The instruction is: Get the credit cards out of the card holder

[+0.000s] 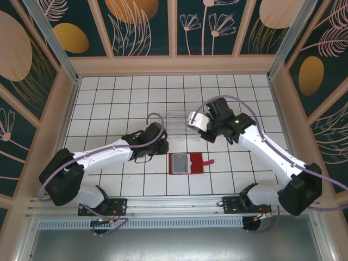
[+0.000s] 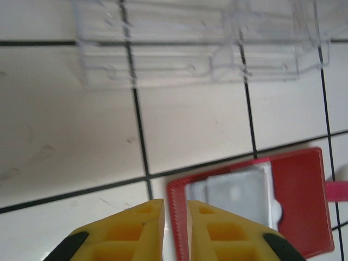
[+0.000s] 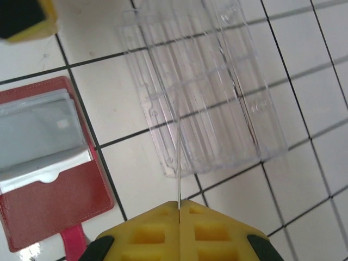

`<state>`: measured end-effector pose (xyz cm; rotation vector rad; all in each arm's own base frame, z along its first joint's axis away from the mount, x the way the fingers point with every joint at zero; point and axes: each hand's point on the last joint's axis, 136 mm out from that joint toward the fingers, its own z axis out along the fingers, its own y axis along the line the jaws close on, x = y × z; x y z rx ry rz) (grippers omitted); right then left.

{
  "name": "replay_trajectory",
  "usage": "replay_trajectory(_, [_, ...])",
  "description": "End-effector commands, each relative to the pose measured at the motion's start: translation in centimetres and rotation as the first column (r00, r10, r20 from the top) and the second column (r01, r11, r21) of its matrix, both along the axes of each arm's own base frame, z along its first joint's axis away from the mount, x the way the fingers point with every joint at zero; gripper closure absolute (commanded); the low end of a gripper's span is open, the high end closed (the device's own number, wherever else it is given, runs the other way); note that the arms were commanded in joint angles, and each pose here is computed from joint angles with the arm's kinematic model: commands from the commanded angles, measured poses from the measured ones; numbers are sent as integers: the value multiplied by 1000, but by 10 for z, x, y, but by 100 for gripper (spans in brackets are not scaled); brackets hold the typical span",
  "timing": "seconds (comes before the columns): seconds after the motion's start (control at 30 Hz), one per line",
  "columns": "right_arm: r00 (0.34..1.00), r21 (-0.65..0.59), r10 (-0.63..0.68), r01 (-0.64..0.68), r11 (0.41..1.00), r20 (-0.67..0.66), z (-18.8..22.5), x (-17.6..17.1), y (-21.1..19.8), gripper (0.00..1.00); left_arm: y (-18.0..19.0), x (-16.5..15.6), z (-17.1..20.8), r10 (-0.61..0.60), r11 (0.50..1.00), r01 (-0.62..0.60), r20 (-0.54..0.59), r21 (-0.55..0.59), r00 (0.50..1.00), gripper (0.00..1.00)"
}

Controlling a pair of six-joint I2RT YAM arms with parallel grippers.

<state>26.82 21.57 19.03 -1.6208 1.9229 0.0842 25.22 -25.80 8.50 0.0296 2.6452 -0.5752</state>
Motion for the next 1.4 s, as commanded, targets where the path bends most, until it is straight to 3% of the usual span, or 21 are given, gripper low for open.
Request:
replay_trajectory(0.0, [985,-119,170,-172,978,-29,-3,-7,9,100,19,2,7,-10,1000,10,-3,-9,1000,80])
replay_trajectory(0.13, [969,-147,226,-238,960,-95,-5,0,33,100,33,11,13,-14,997,12,-25,-74,1000,79])
replay_trajectory(0.23, [958,-166,247,-270,948,-145,-9,7,48,100,52,21,19,-10,999,9,-8,-51,1000,78])
replay_trajectory(0.47, [935,-198,267,-314,929,-233,-16,23,82,100,120,46,23,40,975,-53,67,214,997,78])
replay_trajectory(0.63, [925,-232,254,-323,918,-282,-30,37,96,100,143,57,24,17,932,-62,128,356,992,77])
replay_trajectory(0.83, [921,-258,249,-330,908,-300,-41,54,113,100,149,66,13,26,910,-73,120,408,992,77])
replay_trajectory(1.37, [914,-321,246,-350,880,-321,-66,73,120,100,151,64,8,24,906,-70,113,418,993,77])
